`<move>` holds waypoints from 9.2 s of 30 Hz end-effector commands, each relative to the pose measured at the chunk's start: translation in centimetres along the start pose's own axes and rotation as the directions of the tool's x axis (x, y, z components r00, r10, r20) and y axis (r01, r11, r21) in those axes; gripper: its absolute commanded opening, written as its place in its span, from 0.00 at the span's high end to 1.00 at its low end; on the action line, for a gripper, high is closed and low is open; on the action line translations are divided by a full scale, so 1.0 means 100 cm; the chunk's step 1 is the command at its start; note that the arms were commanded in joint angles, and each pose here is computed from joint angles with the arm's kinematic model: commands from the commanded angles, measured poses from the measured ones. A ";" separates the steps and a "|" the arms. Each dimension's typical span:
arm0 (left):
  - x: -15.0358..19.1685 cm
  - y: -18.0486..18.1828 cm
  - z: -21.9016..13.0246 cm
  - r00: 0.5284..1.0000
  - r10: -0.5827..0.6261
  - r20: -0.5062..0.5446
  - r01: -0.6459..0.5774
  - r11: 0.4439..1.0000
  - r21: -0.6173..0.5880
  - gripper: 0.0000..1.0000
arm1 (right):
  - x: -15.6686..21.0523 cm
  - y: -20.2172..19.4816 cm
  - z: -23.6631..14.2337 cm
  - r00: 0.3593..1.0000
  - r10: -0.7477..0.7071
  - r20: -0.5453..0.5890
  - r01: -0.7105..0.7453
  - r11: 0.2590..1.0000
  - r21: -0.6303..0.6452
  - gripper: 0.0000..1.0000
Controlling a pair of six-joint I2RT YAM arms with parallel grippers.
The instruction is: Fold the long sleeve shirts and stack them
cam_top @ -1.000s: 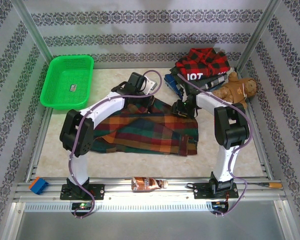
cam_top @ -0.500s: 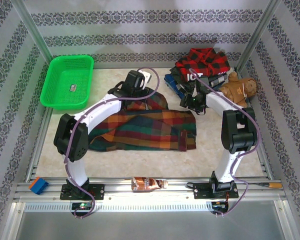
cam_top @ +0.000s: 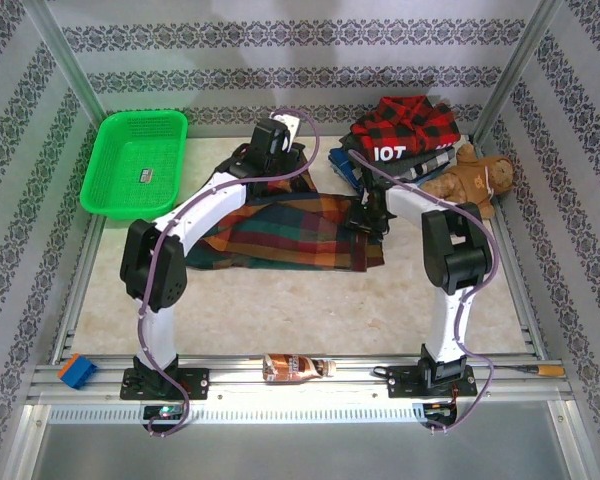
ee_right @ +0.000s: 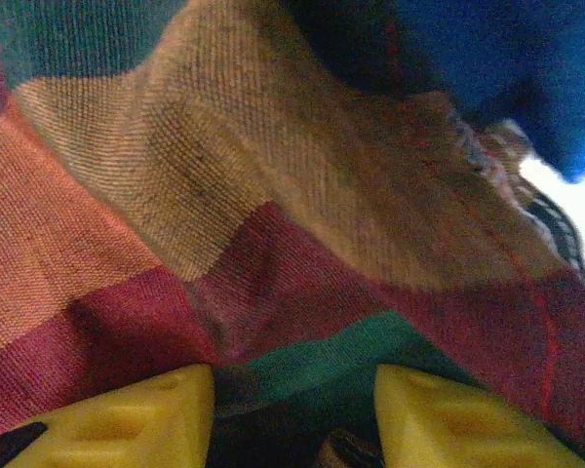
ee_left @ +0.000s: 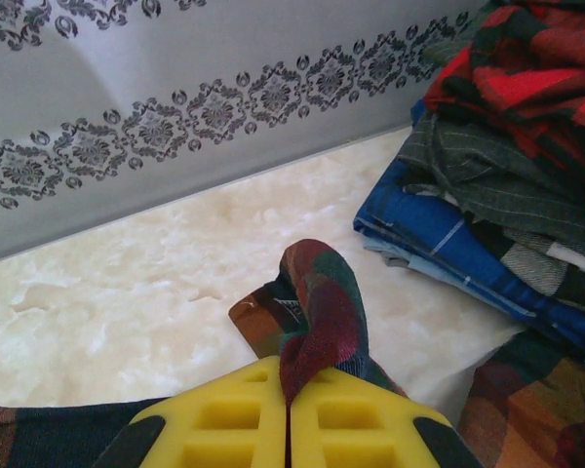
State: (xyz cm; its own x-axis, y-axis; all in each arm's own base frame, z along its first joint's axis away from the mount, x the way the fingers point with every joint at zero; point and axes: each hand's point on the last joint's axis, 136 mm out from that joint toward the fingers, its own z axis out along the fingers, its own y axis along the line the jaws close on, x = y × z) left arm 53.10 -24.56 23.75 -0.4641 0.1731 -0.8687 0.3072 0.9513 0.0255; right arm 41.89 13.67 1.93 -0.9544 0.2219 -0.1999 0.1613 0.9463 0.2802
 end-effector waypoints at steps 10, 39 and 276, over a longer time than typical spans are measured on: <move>-0.064 0.100 0.008 0.981 -0.032 0.192 0.081 0.965 -0.251 0.91 | 0.055 -0.023 0.016 0.988 -0.005 -0.152 0.027 0.989 0.143 0.55; -0.010 0.127 -0.043 0.924 -0.383 -0.006 0.373 0.903 -0.215 0.07 | 0.020 0.011 -0.059 0.997 -0.078 0.016 0.079 0.997 -0.013 0.38; 0.392 0.000 -0.168 0.207 -0.638 -0.742 0.577 0.692 -0.434 0.26 | -0.017 0.020 0.020 0.986 -0.160 -0.052 0.166 0.977 0.136 0.57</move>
State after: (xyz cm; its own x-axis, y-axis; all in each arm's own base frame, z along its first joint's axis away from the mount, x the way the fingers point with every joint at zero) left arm 26.19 -17.53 2.62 -0.9428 -0.3322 0.0291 -0.3009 0.8098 -0.5037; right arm 44.58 15.65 1.89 -0.9754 0.0437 -0.2162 0.0097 0.9878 0.1556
